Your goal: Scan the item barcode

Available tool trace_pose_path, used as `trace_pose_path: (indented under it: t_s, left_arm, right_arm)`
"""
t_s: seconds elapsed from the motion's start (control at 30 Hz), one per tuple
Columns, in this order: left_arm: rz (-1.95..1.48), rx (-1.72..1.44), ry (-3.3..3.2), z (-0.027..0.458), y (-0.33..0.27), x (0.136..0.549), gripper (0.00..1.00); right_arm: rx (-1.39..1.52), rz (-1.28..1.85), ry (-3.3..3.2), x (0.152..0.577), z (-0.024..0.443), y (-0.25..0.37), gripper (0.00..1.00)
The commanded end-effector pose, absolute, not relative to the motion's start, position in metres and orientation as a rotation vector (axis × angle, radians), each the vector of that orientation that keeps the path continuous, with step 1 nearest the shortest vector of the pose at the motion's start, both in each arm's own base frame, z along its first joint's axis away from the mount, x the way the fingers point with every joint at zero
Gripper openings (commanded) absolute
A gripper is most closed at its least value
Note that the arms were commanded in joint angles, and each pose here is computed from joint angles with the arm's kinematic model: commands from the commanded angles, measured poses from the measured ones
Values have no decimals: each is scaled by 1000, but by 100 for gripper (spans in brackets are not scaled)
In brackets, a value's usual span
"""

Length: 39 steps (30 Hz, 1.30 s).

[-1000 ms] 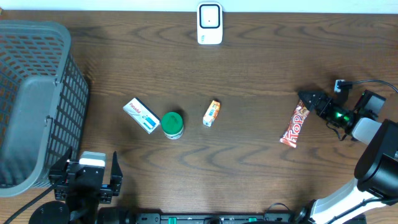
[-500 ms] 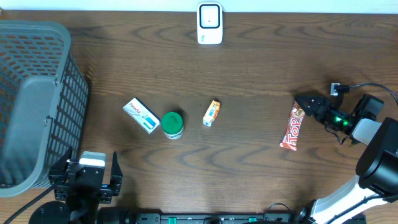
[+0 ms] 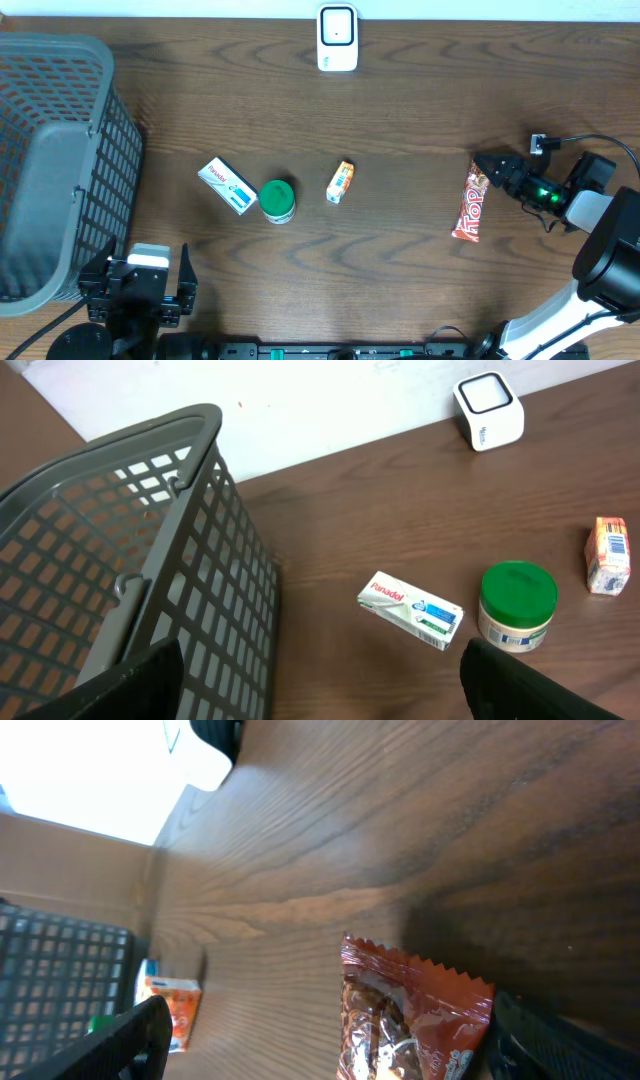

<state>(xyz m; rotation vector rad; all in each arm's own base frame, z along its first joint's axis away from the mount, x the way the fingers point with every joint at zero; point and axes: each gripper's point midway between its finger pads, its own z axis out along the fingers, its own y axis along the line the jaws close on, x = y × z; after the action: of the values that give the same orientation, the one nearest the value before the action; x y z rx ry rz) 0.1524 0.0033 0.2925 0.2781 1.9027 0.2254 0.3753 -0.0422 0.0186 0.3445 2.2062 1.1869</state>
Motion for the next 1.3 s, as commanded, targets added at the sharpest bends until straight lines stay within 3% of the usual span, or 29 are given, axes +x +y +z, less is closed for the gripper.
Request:
trace_pose_path:
  t_s: [0.0, 0.27, 0.33, 0.6, 0.83, 1.03, 1.27]
  left_arm:
    - [216, 268, 1909, 292, 3, 153, 86]
    - [216, 268, 1909, 292, 3, 153, 86]
    - [216, 268, 1909, 292, 3, 153, 86]
    - [215, 268, 1909, 292, 3, 153, 86]
    - [215, 268, 1909, 292, 3, 153, 86]
    - [216, 268, 1909, 292, 3, 153, 86]
    - [215, 268, 1909, 292, 3, 153, 86]
  right_arm:
    - [806, 1092, 2592, 305, -104, -30, 93]
    - [909, 1085, 2701, 289, -127, -27, 89]
    - [914, 1051, 2738, 286, -130, -28, 84]
    - [854, 1005, 2820, 278, -134, -24, 45]
    - [798, 1013, 2837, 279, -130, -25, 1]
    - [651, 1149, 2799, 297, -106, -21, 1]
    - [465, 1358, 2652, 316, -40, -3, 2]
